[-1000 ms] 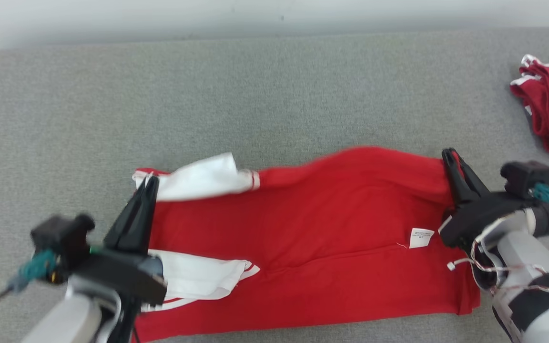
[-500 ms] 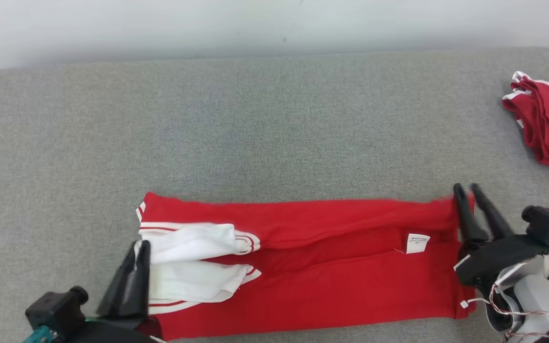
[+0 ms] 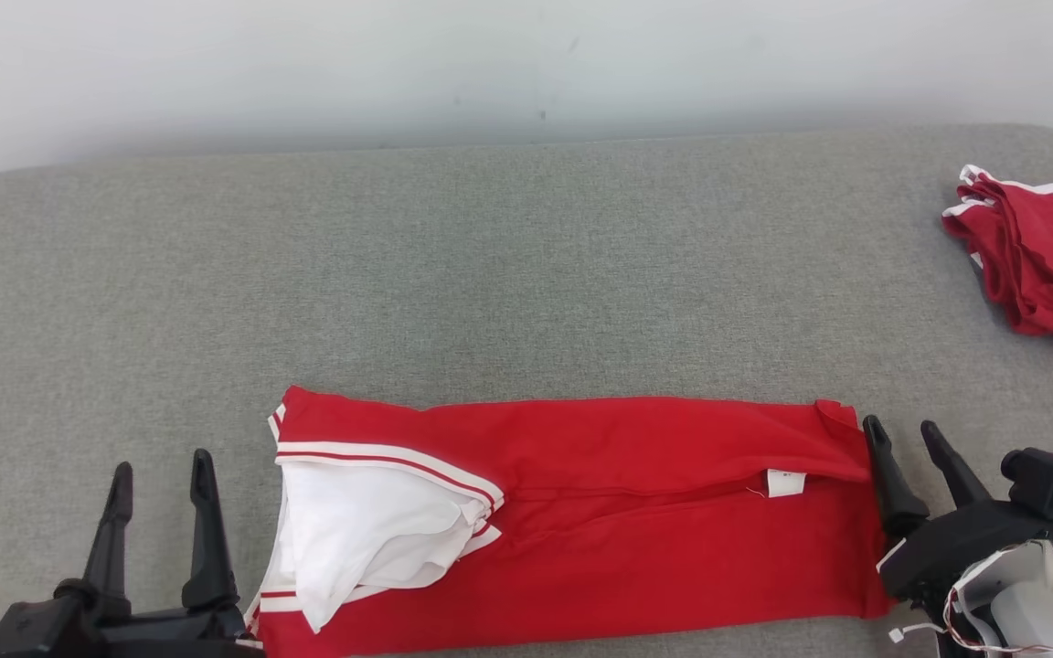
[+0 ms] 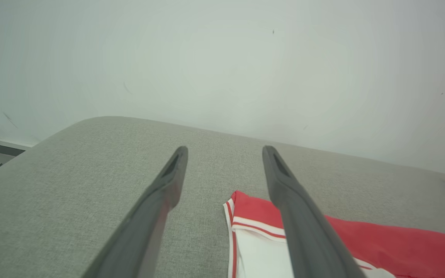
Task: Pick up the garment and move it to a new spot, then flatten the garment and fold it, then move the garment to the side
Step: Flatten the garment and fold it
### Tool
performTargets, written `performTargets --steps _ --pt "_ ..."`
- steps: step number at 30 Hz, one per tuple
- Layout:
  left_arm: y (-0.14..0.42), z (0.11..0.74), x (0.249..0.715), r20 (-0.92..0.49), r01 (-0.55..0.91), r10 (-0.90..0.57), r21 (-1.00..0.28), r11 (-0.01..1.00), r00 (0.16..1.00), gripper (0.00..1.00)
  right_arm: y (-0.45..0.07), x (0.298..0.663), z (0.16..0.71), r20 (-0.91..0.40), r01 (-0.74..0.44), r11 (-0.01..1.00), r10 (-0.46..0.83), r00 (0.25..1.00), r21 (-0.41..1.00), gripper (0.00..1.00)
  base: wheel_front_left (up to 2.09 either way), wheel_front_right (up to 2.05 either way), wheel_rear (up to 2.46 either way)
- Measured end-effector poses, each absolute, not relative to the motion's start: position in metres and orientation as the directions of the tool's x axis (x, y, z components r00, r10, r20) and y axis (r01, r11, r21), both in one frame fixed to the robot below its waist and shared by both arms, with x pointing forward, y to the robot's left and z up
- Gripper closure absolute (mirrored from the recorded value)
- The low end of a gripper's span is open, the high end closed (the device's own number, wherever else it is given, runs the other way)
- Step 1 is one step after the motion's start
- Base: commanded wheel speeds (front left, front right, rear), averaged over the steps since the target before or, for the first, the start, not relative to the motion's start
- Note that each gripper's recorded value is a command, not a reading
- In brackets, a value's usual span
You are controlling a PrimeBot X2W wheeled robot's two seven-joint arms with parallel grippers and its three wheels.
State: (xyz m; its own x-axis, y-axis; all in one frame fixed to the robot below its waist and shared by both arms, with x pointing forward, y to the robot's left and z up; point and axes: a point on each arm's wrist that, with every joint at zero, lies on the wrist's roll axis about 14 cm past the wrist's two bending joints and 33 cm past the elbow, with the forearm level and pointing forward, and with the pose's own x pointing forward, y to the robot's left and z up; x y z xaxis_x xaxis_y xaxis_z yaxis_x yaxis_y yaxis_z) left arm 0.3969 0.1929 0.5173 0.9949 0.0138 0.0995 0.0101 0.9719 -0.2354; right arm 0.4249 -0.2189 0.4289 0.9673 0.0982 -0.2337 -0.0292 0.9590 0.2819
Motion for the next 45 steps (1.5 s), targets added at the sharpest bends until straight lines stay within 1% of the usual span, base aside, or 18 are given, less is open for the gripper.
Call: performTargets --steps 4,7,14,15,16,17,21,24,26,27,28,29,33,35,39,41,45 --pt "0.202 0.52 0.394 0.118 -0.018 0.044 -0.216 0.976 0.992 0.0 -0.215 0.421 0.418 -0.272 -0.018 0.956 0.101 0.957 0.293 0.0 0.0 0.0 0.0" --pt "0.206 0.513 0.388 0.105 -0.026 0.044 -0.167 0.986 0.993 0.0 -0.21 0.416 0.408 -0.305 -0.008 0.953 0.104 0.947 0.303 0.0 0.0 0.0 0.0" --pt "0.21 0.503 0.38 0.078 -0.049 0.061 -0.142 0.989 0.995 0.0 -0.198 0.402 0.381 -0.394 0.024 0.948 0.108 0.913 0.317 0.0 0.0 0.0 0.0" --pt "0.21 0.5 0.378 0.072 -0.048 0.059 -0.144 0.988 0.996 0.0 -0.196 0.4 0.378 -0.404 0.024 0.948 0.112 0.908 0.317 0.19 0.0 0.0 0.0" --pt "0.209 0.499 0.376 0.068 -0.051 0.061 -0.145 0.988 0.996 0.0 -0.194 0.398 0.375 -0.417 0.02 0.949 0.119 0.901 0.314 0.64 0.0 0.0 0.0" --pt "0.21 0.499 0.376 0.067 -0.049 0.059 -0.142 0.989 0.996 0.0 -0.192 0.398 0.374 -0.422 0.017 0.949 0.123 0.898 0.315 1.0 0.0 0.0 0.0" --pt "0.211 0.499 0.374 0.068 -0.052 0.061 -0.132 0.99 0.996 0.0 -0.185 0.396 0.373 -0.416 0.021 0.944 0.126 0.9 0.33 1.0 0.0 0.0 0.0" --pt "0.21 0.498 0.373 0.065 -0.046 0.054 -0.128 0.991 0.996 0.0 -0.195 0.401 0.378 -0.398 0.041 0.944 0.098 0.912 0.328 1.0 0.0 0.0 0.0" --pt "0.21 0.498 0.373 0.065 -0.044 0.052 -0.122 0.992 0.997 0.0 -0.213 0.404 0.384 -0.385 0.068 0.949 0.059 0.921 0.309 1.0 0.0 0.0 0.0" --pt "0.209 0.497 0.373 0.063 -0.041 0.049 -0.121 0.992 0.997 0.0 -0.227 0.406 0.389 -0.375 0.085 0.953 0.031 0.926 0.289 1.0 0.0 0.0 0.0" --pt "0.204 0.496 0.372 0.059 -0.021 0.028 -0.105 0.994 0.998 0.0 -0.255 0.409 0.4 -0.355 0.118 0.96 -0.021 0.935 0.252 1.0 0.0 0.0 0.0" --pt "0.202 0.495 0.371 0.055 -0.016 0.022 -0.1 0.995 0.998 0.0 -0.266 0.41 0.405 -0.346 0.131 0.963 -0.043 0.937 0.235 1.0 0.0 0.0 0.0" --pt "0.2 0.497 0.37 0.06 -0.009 0.015 -0.098 0.995 0.998 0.0 -0.306 0.41 0.424 -0.311 0.181 0.967 -0.119 0.943 0.18 1.0 0.0 0.0 0.0" --pt "0.199 0.498 0.37 0.064 -0.008 0.014 -0.098 0.995 0.998 0.0 -0.318 0.408 0.43 -0.306 0.196 0.967 -0.14 0.942 0.162 1.0 0.0 0.0 0.0" --pt "0.199 0.501 0.369 0.071 -0.004 0.011 -0.098 0.995 0.997 0.0 -0.315 0.409 0.439 -0.291 0.182 0.969 -0.129 0.948 0.165 1.0 0.0 0.0 0.0" --pt "0.2 0.502 0.367 0.074 -0.006 0.013 -0.097 0.995 0.997 0.0 -0.305 0.41 0.441 -0.285 0.16 0.971 -0.105 0.953 0.175 1.0 0.0 0.0 0.0" --pt "0.2 0.502 0.363 0.075 -0.008 0.016 -0.099 0.995 0.997 0.0 -0.256 0.416 0.444 -0.26 0.066 0.966 0.001 0.966 0.25 1.0 0.0 0.0 0.0"
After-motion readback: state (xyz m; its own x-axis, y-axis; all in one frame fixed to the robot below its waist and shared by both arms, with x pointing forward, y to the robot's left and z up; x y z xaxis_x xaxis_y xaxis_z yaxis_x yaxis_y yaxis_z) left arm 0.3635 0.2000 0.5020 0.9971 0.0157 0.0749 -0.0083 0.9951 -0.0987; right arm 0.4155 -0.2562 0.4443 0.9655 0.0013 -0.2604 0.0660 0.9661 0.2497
